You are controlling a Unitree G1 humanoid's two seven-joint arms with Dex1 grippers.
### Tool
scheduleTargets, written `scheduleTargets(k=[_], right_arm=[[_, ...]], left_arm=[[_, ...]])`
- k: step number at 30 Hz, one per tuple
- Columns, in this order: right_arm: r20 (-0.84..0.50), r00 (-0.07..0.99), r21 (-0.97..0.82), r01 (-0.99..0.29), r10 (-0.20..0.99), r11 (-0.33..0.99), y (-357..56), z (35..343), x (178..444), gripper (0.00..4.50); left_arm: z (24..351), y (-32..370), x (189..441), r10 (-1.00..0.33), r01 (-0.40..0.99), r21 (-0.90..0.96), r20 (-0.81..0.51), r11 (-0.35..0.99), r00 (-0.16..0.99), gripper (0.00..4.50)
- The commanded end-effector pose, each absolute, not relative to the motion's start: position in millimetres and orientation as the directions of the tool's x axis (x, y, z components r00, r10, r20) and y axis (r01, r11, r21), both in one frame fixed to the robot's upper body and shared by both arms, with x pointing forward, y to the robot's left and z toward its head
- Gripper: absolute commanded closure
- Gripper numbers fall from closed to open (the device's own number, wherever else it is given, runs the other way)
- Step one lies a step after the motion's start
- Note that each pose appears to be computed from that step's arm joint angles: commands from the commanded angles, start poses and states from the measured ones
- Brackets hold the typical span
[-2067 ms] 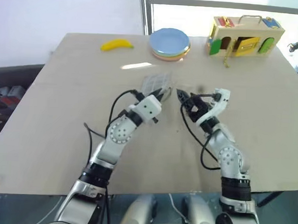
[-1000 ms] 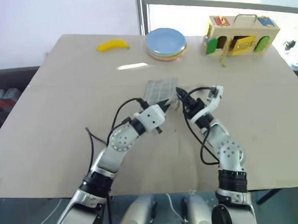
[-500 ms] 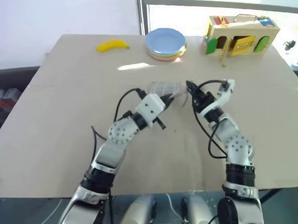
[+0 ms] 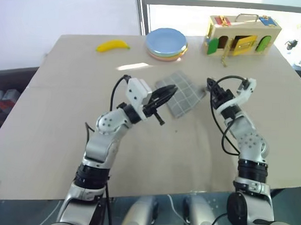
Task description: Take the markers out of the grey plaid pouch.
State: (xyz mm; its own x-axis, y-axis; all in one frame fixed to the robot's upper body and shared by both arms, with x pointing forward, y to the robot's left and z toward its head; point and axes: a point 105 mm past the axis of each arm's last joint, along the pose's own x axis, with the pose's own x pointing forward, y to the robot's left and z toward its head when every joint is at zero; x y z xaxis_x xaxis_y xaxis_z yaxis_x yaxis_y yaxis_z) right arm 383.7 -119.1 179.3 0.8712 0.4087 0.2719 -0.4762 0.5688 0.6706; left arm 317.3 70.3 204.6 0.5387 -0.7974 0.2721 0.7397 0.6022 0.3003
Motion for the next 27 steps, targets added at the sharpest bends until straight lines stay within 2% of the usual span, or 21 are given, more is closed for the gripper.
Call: scheduleTargets(k=[1, 8, 12, 13, 14, 22, 27], right_arm=[[0.357, 0.83, 0.633, -0.553, 0.43, 0.542, -108.2, 207.1, 378.3, 4.42], [0.404, 0.779, 0.618, -0.619, 0.479, 0.485, -79.1, 227.2, 371.1, 4.42], [0.413, 0.752, 0.612, -0.646, 0.513, 0.455, -60.3, 232.4, 364.4, 4.5], [0.417, 0.747, 0.611, -0.653, 0.518, 0.448, -56.9, 234.4, 362.8, 4.5], [0.423, 0.74, 0.61, -0.659, 0.522, 0.44, -53.6, 236.8, 361.1, 4.5], [0.443, 0.711, 0.615, -0.684, 0.546, 0.393, -32.9, 246.4, 352.6, 4.5], [0.419, 0.679, 0.593, -0.708, 0.603, 0.385, -17.2, 244.9, 345.5, 4.5]], left_arm=[[205.5, 64.9, 308.1, -0.837, 0.737, 0.398, 0.238, 0.547, 0.493, 4.24], [179.2, 52.1, 310.6, -0.863, 0.752, 0.453, 0.088, 0.479, 0.497, 4.24], [164.8, 53.9, 317.1, -0.835, 0.673, 0.581, 0.02, 0.458, 0.55, 3.18], [162.5, 55.8, 319.3, -0.822, 0.649, 0.607, 0.013, 0.459, 0.569, 2.61], [162.4, 57.4, 320.9, -0.809, 0.621, 0.631, 0.02, 0.465, 0.587, 2.24], [158.3, 62.6, 328.4, -0.661, 0.427, 0.691, 0.098, 0.583, 0.744, 2.18], [171.3, 69.6, 328.9, -0.558, 0.339, 0.625, 0.189, 0.703, 0.808, 2.18]])
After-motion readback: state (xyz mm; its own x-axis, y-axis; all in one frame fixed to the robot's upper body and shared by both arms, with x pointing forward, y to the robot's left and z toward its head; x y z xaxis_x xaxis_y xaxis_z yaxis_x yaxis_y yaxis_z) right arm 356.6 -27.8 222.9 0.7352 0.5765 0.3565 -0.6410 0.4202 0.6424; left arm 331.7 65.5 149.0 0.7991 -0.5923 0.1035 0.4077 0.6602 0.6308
